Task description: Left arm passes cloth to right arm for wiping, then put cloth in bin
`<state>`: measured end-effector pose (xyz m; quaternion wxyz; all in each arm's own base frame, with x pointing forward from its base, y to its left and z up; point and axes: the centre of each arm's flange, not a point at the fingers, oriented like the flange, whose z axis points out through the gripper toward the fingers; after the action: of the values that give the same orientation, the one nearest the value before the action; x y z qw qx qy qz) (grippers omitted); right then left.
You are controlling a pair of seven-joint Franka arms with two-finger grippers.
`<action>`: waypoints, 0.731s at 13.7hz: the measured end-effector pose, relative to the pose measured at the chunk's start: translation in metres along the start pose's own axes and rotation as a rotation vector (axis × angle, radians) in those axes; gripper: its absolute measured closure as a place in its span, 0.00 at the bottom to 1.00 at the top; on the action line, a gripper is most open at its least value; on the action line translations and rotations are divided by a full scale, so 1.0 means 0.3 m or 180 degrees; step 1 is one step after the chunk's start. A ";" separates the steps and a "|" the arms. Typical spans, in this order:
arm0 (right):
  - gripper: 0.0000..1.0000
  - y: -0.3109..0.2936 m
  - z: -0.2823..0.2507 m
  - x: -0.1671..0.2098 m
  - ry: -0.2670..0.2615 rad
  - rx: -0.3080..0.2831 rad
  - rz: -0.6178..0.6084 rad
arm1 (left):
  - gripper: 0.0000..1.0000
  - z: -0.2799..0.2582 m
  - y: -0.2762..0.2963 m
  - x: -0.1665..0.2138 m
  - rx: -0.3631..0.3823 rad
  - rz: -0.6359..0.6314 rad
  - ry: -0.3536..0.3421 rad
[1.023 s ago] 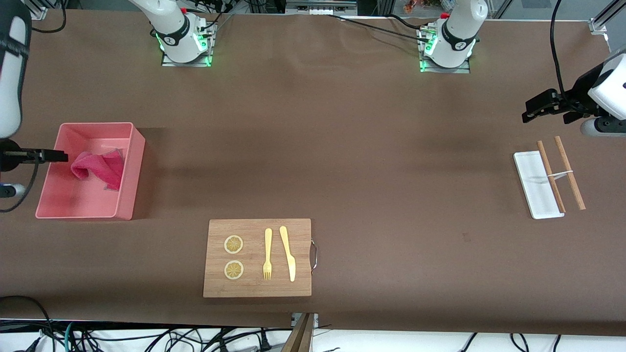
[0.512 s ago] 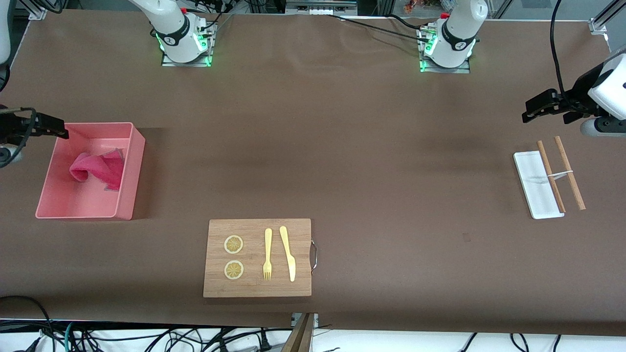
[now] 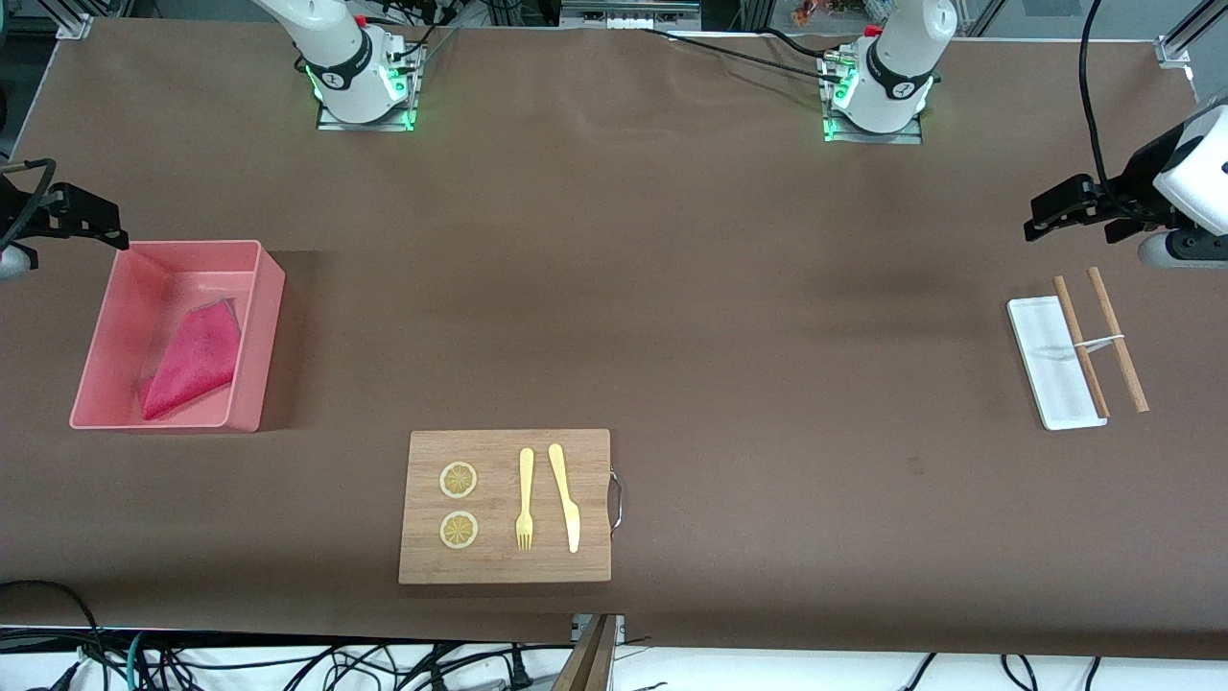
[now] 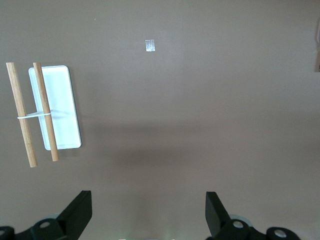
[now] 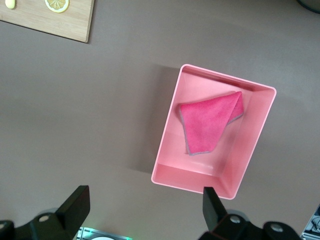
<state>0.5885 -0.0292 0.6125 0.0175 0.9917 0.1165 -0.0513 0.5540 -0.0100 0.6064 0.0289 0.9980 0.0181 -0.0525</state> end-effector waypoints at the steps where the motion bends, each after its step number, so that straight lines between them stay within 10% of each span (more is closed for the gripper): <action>1: 0.00 -0.020 -0.010 -0.008 -0.0017 0.0011 0.0155 | 0.00 0.000 0.000 0.000 0.0000 0.0000 0.0000; 10: 0.00 -0.164 -0.046 -0.050 -0.0200 0.0067 0.0675 | 0.00 0.000 0.000 0.000 0.0000 0.0000 0.0000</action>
<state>0.5639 0.0160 0.6266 0.0161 0.9965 0.0097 -0.0814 0.5540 -0.0100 0.6064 0.0289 0.9980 0.0181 -0.0525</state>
